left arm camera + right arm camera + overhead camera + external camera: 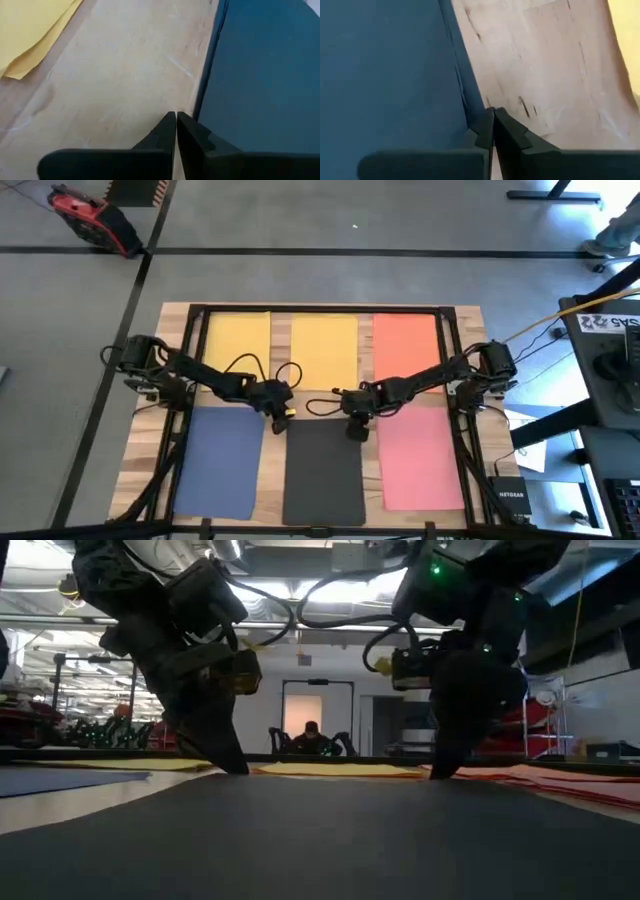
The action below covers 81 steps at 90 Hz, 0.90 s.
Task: Organize paper
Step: Stack the black colored paper on top of the black colored papers
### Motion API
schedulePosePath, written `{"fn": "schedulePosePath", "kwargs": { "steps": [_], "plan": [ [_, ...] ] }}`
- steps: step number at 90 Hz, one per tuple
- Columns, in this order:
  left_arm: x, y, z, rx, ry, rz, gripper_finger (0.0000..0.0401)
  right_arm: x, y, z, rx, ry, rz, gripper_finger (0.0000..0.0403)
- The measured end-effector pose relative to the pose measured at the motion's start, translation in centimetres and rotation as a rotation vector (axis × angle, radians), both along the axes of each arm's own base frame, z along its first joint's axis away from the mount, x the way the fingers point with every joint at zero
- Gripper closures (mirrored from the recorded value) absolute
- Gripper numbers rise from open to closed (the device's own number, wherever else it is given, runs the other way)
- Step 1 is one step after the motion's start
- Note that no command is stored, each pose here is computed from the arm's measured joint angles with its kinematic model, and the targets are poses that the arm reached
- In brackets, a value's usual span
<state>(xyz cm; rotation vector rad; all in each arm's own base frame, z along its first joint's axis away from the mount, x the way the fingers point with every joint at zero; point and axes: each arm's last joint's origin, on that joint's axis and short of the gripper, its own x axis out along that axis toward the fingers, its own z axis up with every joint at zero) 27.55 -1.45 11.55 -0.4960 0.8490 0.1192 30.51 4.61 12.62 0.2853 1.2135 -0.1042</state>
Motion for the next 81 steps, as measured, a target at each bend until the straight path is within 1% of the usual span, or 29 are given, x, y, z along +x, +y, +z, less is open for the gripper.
{"fn": "schedulePosePath", "kwargs": {
  "steps": [10, 29, 42, 53, 70, 81],
  "plan": [
    [0.0, -0.2, 0.0, -0.011, 0.001, -0.008, 0.0401, 0.0, 0.1, 0.0, 0.022, 0.004, 0.009, 0.0403],
    [-0.1, -0.8, 0.0, -0.026, 0.003, -0.011, 0.0401, -0.1, 0.1, 0.0, 0.026, 0.006, 0.012, 0.0403],
    [-0.1, -0.9, 0.0, -0.026, 0.004, -0.015, 0.0401, -0.1, 0.1, 0.1, -0.005, 0.001, 0.005, 0.0403],
    [0.0, 0.0, 0.3, -0.017, -0.007, 0.013, 0.0401, -0.3, -0.3, 0.4, -0.034, 0.003, 0.005, 0.0403],
    [-0.1, 1.9, 1.6, 0.009, -0.059, 0.051, 0.0401, -0.7, -1.4, 0.9, -0.062, 0.022, -0.025, 0.0403],
    [-0.3, 2.4, 2.7, -0.014, -0.098, 0.045, 0.0401, -0.9, -1.6, 1.5, -0.08, 0.01, -0.017, 0.0403]
  ]
}}
